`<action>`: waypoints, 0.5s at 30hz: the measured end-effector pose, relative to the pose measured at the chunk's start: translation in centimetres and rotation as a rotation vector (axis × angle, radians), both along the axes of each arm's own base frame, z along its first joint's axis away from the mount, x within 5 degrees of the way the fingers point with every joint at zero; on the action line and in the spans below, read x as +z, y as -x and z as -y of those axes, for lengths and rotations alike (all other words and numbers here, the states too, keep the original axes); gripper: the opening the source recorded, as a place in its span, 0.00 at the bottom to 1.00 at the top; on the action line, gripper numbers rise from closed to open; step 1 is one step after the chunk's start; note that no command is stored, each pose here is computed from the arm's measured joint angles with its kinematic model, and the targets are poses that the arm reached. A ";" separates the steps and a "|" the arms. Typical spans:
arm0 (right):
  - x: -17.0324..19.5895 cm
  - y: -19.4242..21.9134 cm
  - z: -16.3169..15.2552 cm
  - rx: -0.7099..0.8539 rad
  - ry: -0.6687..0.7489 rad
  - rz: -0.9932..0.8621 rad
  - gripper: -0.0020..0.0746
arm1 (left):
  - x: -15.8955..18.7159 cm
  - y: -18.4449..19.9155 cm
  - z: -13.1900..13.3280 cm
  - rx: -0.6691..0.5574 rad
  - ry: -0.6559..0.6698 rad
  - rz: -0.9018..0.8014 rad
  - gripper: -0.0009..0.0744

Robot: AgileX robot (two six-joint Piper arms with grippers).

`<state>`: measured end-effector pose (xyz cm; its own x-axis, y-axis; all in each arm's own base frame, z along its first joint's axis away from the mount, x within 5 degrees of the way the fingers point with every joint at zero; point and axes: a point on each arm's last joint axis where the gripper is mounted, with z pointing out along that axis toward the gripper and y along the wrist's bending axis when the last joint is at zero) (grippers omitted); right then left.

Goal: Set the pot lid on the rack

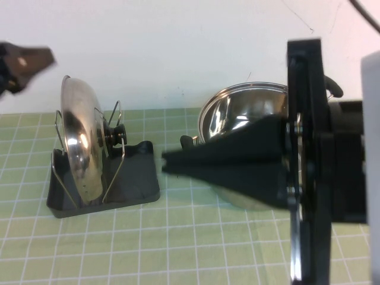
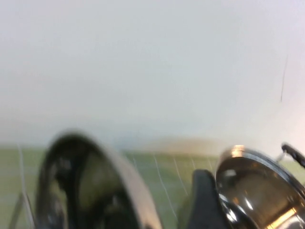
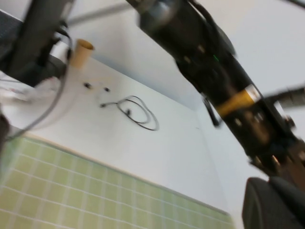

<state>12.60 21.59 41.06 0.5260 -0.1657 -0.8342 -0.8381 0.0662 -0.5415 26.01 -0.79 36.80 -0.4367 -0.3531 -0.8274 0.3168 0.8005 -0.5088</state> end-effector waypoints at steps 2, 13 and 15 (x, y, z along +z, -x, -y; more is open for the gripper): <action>0.1 -0.4 0.1 -0.037 0.000 0.040 0.02 | 1.6 1.4 -0.1 0.037 -0.046 0.084 0.46; 2.3 -2.8 2.8 -0.461 -0.054 0.265 0.02 | 8.3 8.7 -1.8 0.389 -0.585 0.573 0.03; 3.0 -3.0 4.0 -0.567 -0.055 0.343 0.02 | 8.9 9.4 -2.9 0.533 -0.666 0.595 0.02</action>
<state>15.60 17.57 44.10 0.6070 -0.4574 -0.6499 -0.4457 0.4811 -0.7549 16.64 2.15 45.74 0.1848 0.2265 -0.9563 -0.1055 0.9720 0.2098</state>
